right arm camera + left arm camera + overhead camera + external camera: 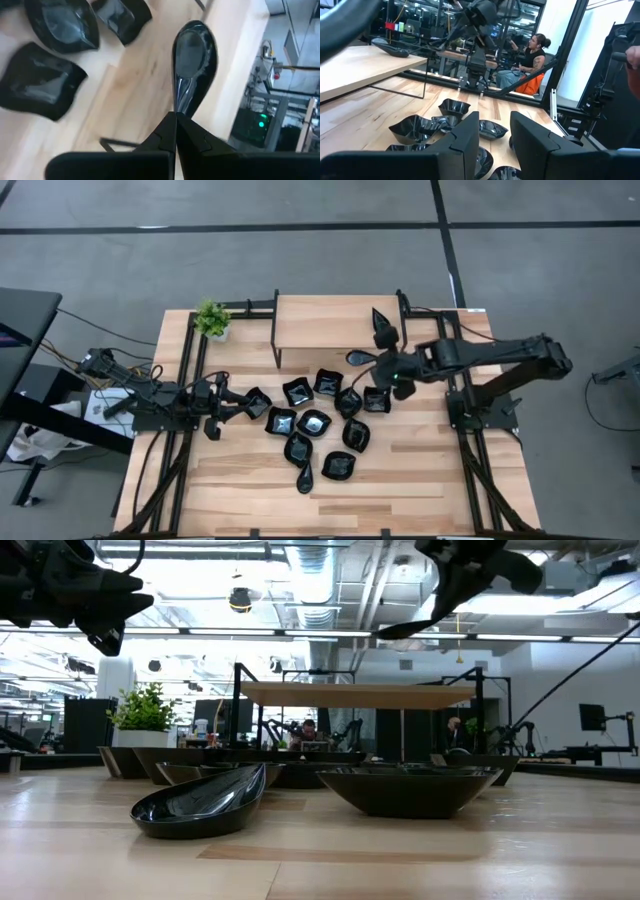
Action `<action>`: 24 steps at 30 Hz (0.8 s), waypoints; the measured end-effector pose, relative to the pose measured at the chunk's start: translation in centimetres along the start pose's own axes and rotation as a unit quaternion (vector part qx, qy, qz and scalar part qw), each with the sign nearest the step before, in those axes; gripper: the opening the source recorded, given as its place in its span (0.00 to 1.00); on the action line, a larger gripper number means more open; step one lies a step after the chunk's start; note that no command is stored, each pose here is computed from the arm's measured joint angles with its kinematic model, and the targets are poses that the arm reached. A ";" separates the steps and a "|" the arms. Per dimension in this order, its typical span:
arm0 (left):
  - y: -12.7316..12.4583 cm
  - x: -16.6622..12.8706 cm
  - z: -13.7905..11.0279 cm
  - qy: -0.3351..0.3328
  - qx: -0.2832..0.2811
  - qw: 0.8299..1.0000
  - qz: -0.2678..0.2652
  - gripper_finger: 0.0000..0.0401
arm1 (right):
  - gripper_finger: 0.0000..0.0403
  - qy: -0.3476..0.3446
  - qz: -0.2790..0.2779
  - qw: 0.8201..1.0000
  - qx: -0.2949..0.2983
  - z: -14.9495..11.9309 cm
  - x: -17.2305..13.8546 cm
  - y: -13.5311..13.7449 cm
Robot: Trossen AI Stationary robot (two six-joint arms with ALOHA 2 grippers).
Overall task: Pick & Place Mini shaped plates
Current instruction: Stack the black drop shaped plate on top of the black drop shaped plate on the shelf
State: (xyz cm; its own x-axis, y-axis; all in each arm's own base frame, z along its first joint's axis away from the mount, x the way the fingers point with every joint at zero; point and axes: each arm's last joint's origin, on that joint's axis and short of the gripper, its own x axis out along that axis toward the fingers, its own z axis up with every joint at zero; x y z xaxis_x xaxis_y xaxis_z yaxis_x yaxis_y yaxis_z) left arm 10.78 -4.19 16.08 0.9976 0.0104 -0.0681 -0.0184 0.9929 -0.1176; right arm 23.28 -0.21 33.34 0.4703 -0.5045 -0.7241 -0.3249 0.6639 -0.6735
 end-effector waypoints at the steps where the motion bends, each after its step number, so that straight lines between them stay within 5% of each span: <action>1: 0.0 0.0 0.0 0.000 0.000 1.000 0.000 0.28 | 0.00 0.002 -0.002 1.000 0.000 -0.4 -0.1 -0.2; 10: 0.0 0.0 0.0 -0.001 -0.001 1.000 0.000 0.28 | 0.00 0.031 -0.018 0.999 0.007 -4.0 -0.5 -2.7; 24: 0.0 0.0 0.0 -0.002 -0.001 1.000 0.000 0.28 | 0.00 0.115 0.018 0.993 0.018 -7.8 3.0 -5.5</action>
State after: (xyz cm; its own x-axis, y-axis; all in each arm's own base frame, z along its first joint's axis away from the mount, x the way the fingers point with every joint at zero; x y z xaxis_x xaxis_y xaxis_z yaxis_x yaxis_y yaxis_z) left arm 10.78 -4.19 16.11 0.9979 0.0103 -0.0644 -0.0179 0.9927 -0.1193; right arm 20.14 -9.67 33.70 0.2569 -0.5901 -0.7654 -0.3070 0.7011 -0.6436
